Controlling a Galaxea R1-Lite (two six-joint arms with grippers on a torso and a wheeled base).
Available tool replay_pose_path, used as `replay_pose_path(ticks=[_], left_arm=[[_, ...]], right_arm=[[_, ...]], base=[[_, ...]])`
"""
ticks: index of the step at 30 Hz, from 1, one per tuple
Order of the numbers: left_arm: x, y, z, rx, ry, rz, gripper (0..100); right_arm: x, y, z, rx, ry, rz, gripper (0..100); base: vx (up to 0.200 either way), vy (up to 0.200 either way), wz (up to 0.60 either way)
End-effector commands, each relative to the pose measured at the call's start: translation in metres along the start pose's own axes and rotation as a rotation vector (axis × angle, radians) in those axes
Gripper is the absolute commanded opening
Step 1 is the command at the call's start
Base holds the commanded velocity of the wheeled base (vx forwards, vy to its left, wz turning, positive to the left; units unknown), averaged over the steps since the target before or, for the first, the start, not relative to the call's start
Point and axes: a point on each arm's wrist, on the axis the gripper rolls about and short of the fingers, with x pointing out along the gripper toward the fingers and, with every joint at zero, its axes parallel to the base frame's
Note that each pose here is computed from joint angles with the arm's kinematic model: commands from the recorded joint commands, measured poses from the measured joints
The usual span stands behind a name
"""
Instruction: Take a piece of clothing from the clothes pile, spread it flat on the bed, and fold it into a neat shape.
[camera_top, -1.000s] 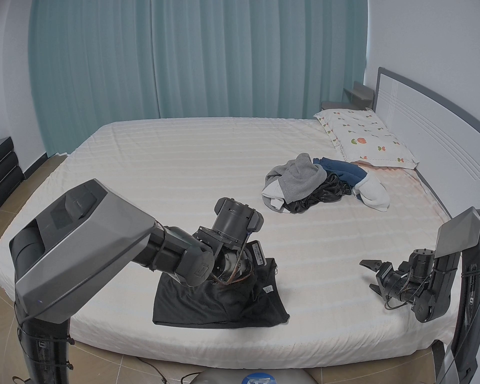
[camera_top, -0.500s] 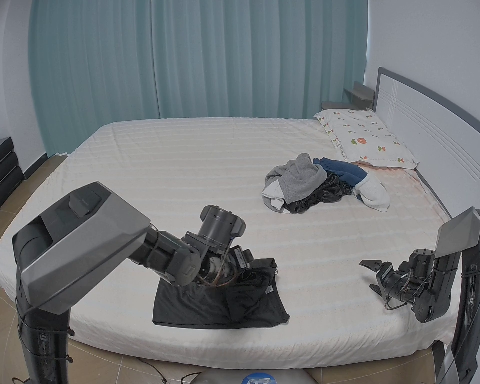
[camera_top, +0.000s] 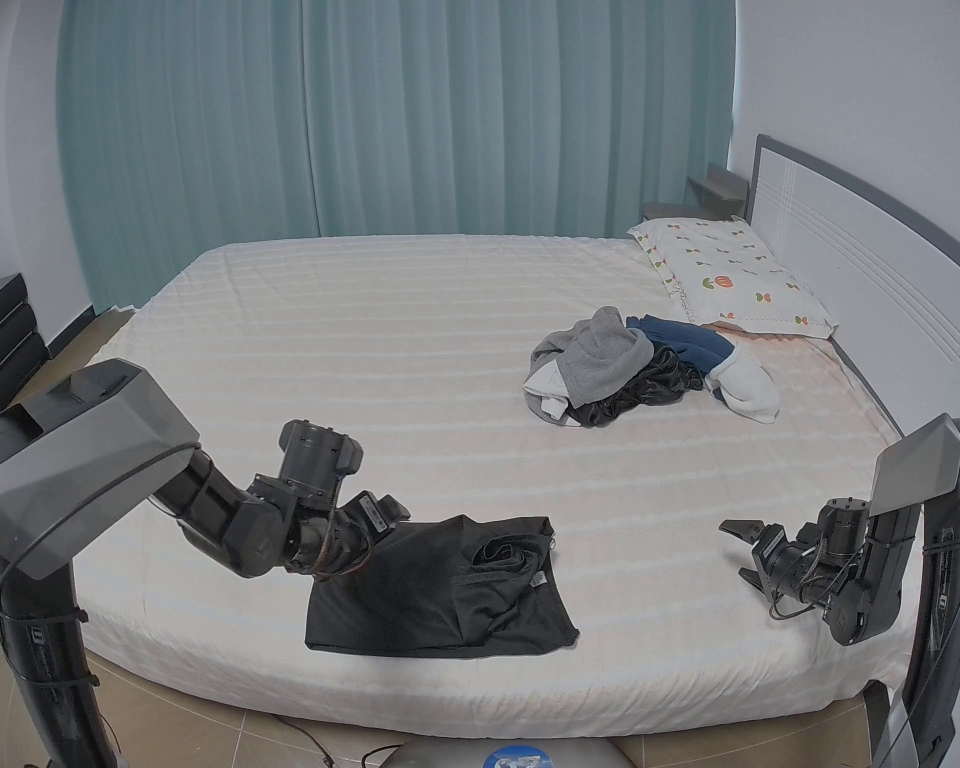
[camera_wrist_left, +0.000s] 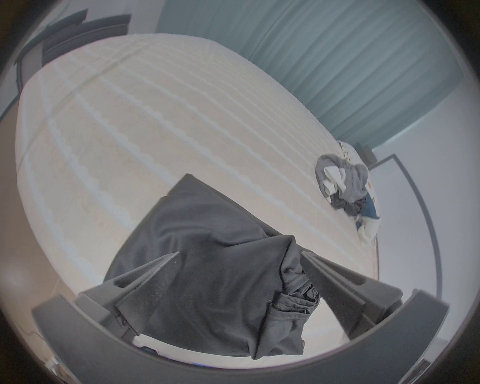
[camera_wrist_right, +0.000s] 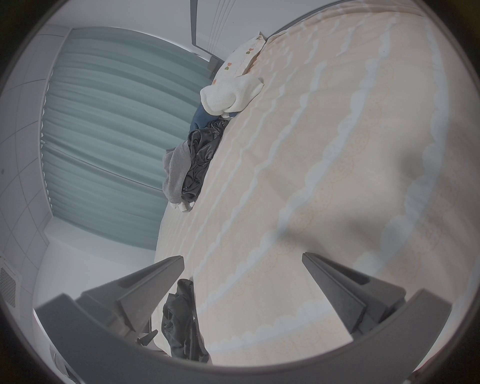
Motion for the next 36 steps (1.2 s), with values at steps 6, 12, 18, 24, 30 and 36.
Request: replay_pose_path(ticks=[6,12,18,24,30,36], left_arm=[[-0.016,0.055,0.032,-0.221,0.050,-0.032,100],[-0.020,0.067,0.042,-0.260,0.051,-0.035,100],[-0.021,0.076,0.039,-0.276,0.101,-0.047,100],[-0.019,0.080,0.042,-0.286,0.108,-0.049,100],[-0.013,0.084,0.040,-0.292,0.117,-0.032,100],[-0.011,0.084,0.039,-0.290,0.116,-0.025,100]], right_arm=[[0.001,-0.001,-0.003,-0.027,0.003,-0.002,100],[0.002,-0.001,-0.004,-0.040,0.006,-0.004,100],[0.002,0.009,-0.010,-0.071,-0.049,-0.035,100],[-0.012,0.049,-0.042,-0.170,-0.063,-0.015,100],[-0.005,0.083,-0.095,-0.311,0.010,-0.033,100],[0.005,0.107,-0.116,-0.442,0.031,-0.081,100]], base=[[0.000,0.133,0.00],[0.000,0.200,0.00],[0.000,0.200,0.00],[0.000,0.200,0.00],[0.000,0.200,0.00],[0.000,0.200,0.00]])
